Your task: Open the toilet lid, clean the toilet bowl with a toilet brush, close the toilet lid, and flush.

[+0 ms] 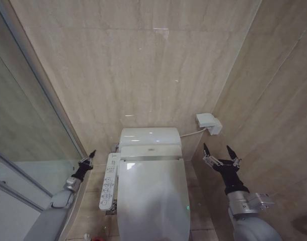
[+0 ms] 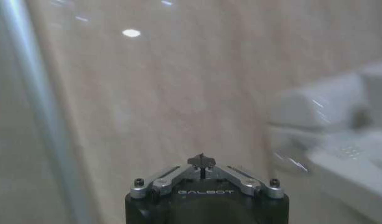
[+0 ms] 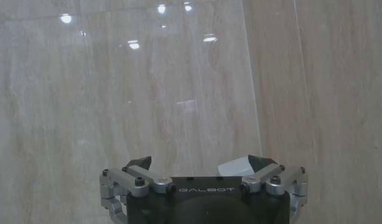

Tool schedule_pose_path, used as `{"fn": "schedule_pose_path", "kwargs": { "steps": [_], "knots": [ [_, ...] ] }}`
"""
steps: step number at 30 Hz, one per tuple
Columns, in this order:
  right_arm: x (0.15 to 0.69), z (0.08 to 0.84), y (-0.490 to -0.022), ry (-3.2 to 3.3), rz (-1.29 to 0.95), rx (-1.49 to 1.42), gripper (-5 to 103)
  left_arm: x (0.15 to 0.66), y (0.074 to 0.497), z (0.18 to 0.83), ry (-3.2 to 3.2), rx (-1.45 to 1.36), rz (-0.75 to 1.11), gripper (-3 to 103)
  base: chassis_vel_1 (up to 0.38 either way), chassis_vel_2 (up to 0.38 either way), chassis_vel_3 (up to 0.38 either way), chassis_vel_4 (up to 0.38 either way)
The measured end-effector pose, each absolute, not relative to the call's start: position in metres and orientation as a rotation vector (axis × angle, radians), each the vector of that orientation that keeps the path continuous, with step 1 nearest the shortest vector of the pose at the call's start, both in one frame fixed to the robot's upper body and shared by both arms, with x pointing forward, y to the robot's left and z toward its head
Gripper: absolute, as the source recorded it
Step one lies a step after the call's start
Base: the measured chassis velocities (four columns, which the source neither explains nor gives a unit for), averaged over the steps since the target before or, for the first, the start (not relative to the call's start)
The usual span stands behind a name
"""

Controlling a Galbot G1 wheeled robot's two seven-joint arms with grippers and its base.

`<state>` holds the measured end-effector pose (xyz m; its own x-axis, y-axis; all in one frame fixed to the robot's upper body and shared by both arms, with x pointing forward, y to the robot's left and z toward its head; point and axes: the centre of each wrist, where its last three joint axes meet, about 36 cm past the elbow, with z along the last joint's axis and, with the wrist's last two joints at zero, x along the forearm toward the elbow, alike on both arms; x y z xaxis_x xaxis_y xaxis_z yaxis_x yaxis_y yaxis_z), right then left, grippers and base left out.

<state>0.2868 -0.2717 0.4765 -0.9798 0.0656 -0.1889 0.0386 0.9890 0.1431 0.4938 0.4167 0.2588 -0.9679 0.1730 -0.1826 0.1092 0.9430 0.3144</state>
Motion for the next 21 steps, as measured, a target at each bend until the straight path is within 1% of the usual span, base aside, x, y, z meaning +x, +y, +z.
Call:
{"fn": "schedule_pose_path", "kwargs": {
  "steps": [1,2,5,6,8,9,16,17,21],
  "knots": [
    [0.287,0.476,-0.272,2.939,0.206,0.078,100,0.490,0.412,0.264,2.884,0.152,0.418,0,0.000,0.000,0.000,0.000],
    [0.287,0.476,-0.272,2.939,0.206,0.078,100,0.490,0.412,0.264,2.884,0.152,0.418,0,0.000,0.000,0.000,0.000],
    [0.287,0.476,-0.272,2.939,0.206,0.078,100,0.480,0.390,0.288,2.866,0.021,0.305,0,0.000,0.000,0.000,0.000],
    [0.287,0.476,-0.272,2.939,0.206,0.078,100,0.480,0.390,0.288,2.866,0.021,0.305,0,0.000,0.000,0.000,0.000],
    [0.287,0.476,-0.272,2.939,0.206,0.078,100,0.470,0.373,0.304,2.866,-0.026,0.232,0,0.000,0.000,0.000,0.000],
    [0.287,0.476,-0.272,2.939,0.206,0.078,100,0.465,0.365,0.313,2.857,-0.028,0.209,4,0.000,0.000,0.000,0.000],
    [0.287,0.476,-0.272,2.939,0.206,0.078,100,0.440,0.340,0.346,2.814,-0.034,0.141,4,0.000,0.000,0.000,0.000],
    [0.287,0.476,-0.272,2.939,0.206,0.078,100,0.434,0.337,0.350,2.811,-0.042,0.131,31,0.000,0.000,0.000,0.000],
    [0.287,0.476,-0.272,2.939,0.206,0.078,100,0.416,0.330,0.366,2.792,-0.058,0.110,31,0.000,0.000,0.000,0.000]
  ]
}}
